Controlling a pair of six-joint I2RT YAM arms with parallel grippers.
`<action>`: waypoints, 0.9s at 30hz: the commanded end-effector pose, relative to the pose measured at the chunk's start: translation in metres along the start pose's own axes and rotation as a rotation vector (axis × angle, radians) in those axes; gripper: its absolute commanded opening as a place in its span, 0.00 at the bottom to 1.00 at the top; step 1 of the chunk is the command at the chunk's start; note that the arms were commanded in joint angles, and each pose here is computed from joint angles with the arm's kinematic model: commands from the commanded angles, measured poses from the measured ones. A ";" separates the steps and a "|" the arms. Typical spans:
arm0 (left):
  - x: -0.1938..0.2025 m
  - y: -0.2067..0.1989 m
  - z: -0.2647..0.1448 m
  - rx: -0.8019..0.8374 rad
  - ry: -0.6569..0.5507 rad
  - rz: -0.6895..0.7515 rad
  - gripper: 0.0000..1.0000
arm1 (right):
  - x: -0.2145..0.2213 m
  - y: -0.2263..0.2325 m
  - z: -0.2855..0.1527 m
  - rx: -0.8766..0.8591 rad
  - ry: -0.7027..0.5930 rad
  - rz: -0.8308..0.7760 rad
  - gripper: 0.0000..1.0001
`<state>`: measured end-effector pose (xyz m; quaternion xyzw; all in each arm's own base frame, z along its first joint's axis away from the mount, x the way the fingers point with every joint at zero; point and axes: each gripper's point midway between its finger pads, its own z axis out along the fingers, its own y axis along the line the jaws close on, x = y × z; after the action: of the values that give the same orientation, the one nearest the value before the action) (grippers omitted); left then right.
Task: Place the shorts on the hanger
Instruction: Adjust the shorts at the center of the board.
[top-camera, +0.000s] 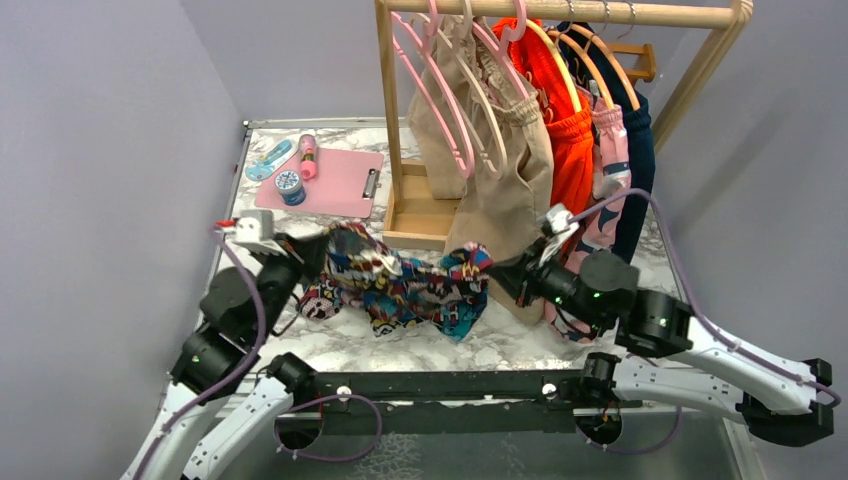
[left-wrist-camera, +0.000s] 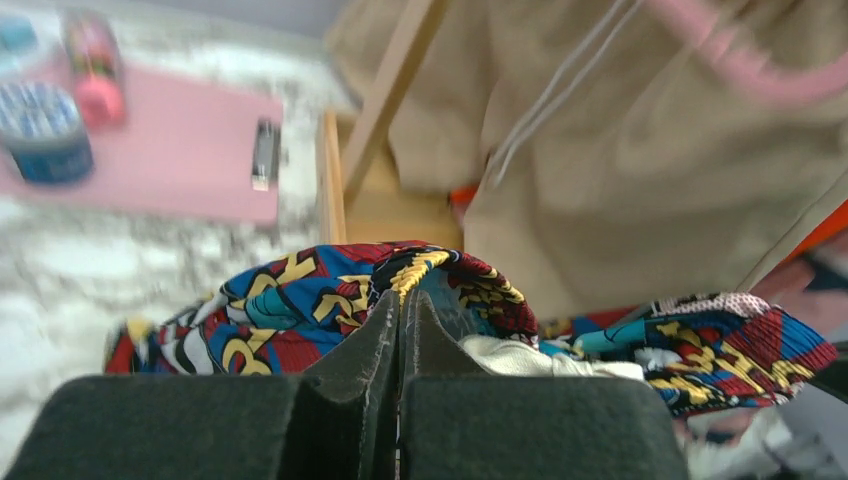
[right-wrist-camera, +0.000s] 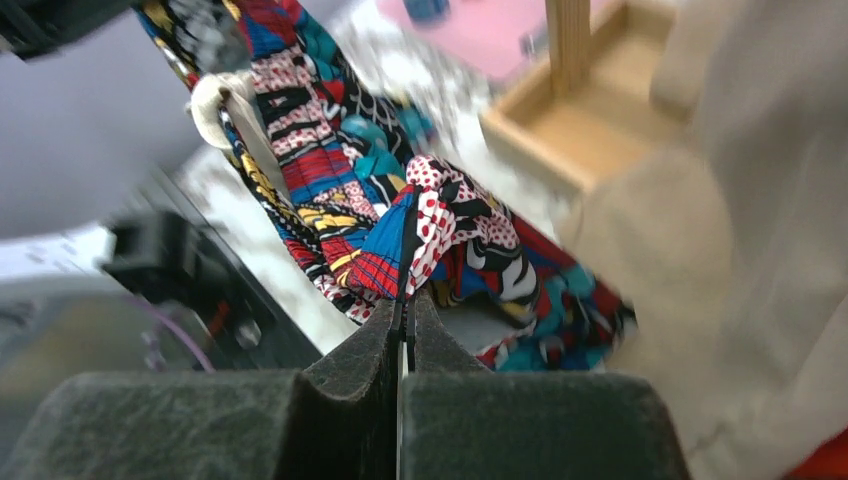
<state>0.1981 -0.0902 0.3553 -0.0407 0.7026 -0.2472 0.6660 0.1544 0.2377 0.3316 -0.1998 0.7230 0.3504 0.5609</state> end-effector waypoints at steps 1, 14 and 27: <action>0.074 0.004 -0.012 0.061 0.153 -0.152 0.00 | 0.076 -0.022 -0.011 0.067 0.186 0.087 0.01; 0.137 0.023 -0.012 -0.068 0.444 -0.125 0.75 | 0.128 -0.034 -0.023 0.131 0.357 0.146 0.01; 0.192 -0.014 -0.008 0.138 0.768 -0.018 0.71 | 0.136 -0.056 -0.031 0.298 0.396 0.190 0.01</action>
<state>0.1767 -0.1550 0.1792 0.0293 0.8901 -0.2665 0.3685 0.1256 0.1977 0.1895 -0.1383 0.8734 0.2599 0.3879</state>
